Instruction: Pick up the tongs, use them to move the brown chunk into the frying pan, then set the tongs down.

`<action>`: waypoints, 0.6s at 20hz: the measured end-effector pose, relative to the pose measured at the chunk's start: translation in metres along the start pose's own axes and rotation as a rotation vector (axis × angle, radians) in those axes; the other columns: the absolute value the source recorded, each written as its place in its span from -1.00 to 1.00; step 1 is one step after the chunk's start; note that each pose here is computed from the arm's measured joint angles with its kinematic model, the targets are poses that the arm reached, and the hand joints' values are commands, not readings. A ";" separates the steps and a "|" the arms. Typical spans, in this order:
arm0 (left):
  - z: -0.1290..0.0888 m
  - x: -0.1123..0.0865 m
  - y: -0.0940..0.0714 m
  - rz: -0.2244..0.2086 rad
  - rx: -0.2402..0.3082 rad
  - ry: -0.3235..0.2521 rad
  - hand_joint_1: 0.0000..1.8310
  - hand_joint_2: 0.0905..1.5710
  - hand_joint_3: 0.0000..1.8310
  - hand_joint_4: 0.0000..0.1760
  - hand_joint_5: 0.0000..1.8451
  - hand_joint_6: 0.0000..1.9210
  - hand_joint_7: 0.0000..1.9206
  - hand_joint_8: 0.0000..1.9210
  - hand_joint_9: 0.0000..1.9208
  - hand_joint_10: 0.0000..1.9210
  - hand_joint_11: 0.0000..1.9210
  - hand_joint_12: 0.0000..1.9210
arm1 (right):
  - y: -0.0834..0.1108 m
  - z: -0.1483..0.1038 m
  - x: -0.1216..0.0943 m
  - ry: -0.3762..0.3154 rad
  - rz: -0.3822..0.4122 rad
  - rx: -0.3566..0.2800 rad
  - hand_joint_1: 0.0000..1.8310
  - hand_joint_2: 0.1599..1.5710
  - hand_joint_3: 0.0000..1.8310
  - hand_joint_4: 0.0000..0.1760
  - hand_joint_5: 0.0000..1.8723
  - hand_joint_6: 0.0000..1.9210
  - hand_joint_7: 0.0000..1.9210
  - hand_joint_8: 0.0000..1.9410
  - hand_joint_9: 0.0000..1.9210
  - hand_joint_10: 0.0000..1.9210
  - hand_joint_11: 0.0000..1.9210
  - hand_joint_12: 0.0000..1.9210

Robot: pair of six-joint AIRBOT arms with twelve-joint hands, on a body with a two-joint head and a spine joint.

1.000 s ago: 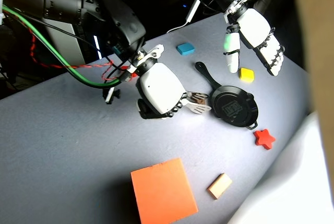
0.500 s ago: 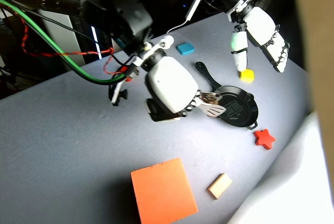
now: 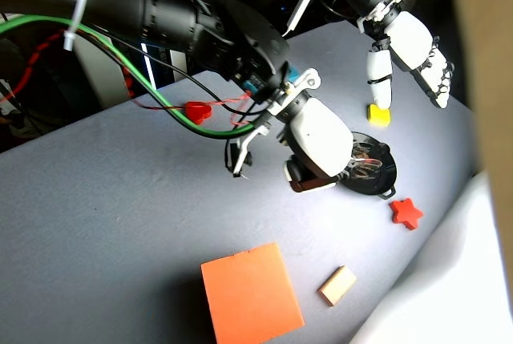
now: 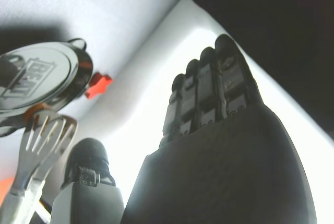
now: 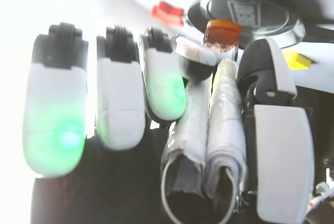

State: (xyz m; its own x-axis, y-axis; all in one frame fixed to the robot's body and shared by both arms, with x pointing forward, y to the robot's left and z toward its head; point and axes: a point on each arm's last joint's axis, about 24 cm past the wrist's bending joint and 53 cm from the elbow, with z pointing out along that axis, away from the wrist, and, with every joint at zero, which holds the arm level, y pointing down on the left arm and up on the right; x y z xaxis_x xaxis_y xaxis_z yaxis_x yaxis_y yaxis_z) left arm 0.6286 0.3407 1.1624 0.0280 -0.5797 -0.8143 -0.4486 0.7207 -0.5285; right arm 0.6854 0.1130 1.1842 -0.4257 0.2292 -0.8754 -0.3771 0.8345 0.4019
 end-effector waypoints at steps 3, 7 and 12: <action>0.000 0.000 -0.001 0.004 0.005 0.000 -1.00 0.39 -1.00 -1.00 -0.98 -1.00 -0.95 -1.00 -0.95 -1.00 -1.00 -0.75 | 0.012 0.001 0.004 -0.004 -0.018 -0.031 -0.16 0.86 -0.99 1.00 0.44 1.00 0.63 1.00 0.76 1.00 0.82 1.00; -0.001 0.002 -0.002 0.006 0.008 0.006 -1.00 0.40 -1.00 -1.00 -0.98 -1.00 -0.93 -1.00 -0.93 -0.99 -1.00 -0.72 | 0.017 0.001 0.006 0.002 -0.008 -0.045 -0.24 0.86 -1.00 1.00 0.34 1.00 0.55 1.00 0.67 1.00 0.72 1.00; -0.001 0.003 -0.002 0.001 0.010 0.010 -1.00 0.41 -1.00 -1.00 -0.96 -1.00 -0.93 -1.00 -0.93 -1.00 -1.00 -0.75 | 0.016 0.001 0.006 0.001 -0.009 -0.042 -0.37 0.87 -0.99 1.00 0.23 1.00 0.46 1.00 0.58 1.00 0.63 1.00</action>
State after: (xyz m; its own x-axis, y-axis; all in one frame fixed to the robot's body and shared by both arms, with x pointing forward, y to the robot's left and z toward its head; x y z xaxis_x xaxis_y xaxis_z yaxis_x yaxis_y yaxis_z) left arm 0.6285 0.3368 1.1611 0.0187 -0.5830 -0.8123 -0.4394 0.7250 -0.5304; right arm 0.6780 0.1279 1.1851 -0.4231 0.2216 -0.8786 -0.4151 0.8145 0.4053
